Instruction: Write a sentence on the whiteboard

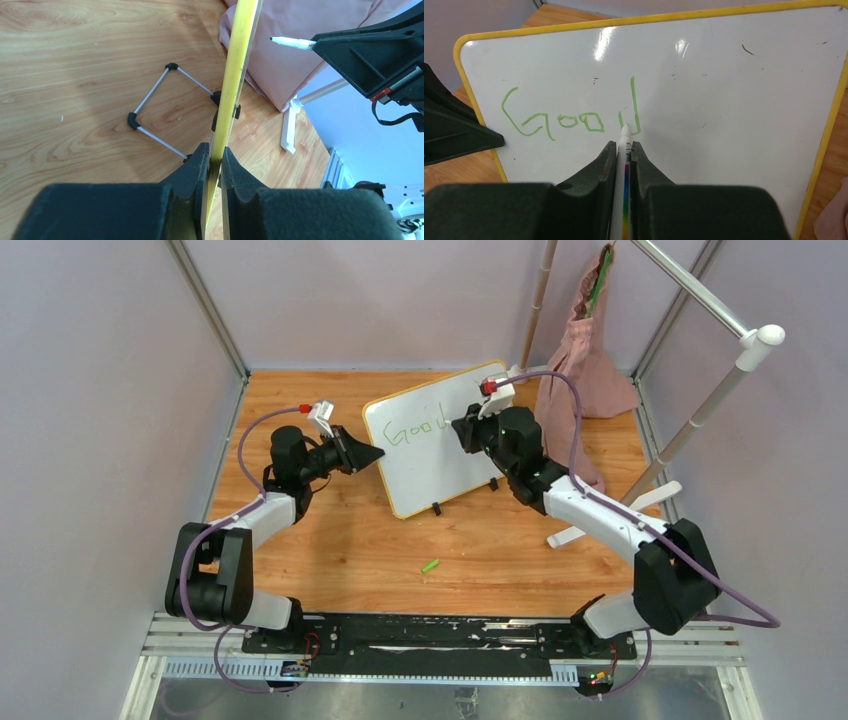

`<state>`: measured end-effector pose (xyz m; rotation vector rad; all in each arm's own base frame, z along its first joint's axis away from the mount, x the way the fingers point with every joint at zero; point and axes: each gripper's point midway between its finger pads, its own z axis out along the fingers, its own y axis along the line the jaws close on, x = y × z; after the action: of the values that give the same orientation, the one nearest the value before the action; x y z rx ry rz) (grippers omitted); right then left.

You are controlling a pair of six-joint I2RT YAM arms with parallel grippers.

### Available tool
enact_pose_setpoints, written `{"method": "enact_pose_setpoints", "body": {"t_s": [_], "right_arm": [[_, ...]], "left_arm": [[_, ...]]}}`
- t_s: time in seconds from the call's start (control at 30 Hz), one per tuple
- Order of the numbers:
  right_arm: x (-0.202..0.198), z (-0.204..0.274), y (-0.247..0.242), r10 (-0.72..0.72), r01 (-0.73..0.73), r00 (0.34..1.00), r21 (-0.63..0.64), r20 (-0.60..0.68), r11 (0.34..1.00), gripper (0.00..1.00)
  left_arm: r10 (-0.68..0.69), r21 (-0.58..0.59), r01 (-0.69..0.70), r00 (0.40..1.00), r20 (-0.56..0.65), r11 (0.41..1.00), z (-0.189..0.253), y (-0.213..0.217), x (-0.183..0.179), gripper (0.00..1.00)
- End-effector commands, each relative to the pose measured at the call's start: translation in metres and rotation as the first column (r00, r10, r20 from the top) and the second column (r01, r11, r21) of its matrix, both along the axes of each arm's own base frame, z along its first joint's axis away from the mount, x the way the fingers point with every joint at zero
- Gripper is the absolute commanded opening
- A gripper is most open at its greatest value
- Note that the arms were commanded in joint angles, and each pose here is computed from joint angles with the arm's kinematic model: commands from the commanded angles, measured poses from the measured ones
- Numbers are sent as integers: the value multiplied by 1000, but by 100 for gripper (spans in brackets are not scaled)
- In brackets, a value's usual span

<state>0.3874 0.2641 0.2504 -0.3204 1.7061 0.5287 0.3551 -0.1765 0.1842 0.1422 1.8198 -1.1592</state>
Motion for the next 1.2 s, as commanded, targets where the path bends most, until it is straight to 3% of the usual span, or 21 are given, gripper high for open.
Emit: {"method": "enact_pose_setpoints", "body": {"t_s": [0.0,0.4,1.17], "right_arm": [[-5,20,11,53,-54,998,42,32,998,0],[-1,18,23,84,-84,996,35,21,996,0],[18,6,16,-3,3,1000,5,12,1000,0]], "left_arm": [[3,-5,-3,998,66,1000,18,1,4,0],[0,-4,1,998,70,1000,18,1,3,0],[-6,-6,7,997,80,1000,22,0,2,0]]}}
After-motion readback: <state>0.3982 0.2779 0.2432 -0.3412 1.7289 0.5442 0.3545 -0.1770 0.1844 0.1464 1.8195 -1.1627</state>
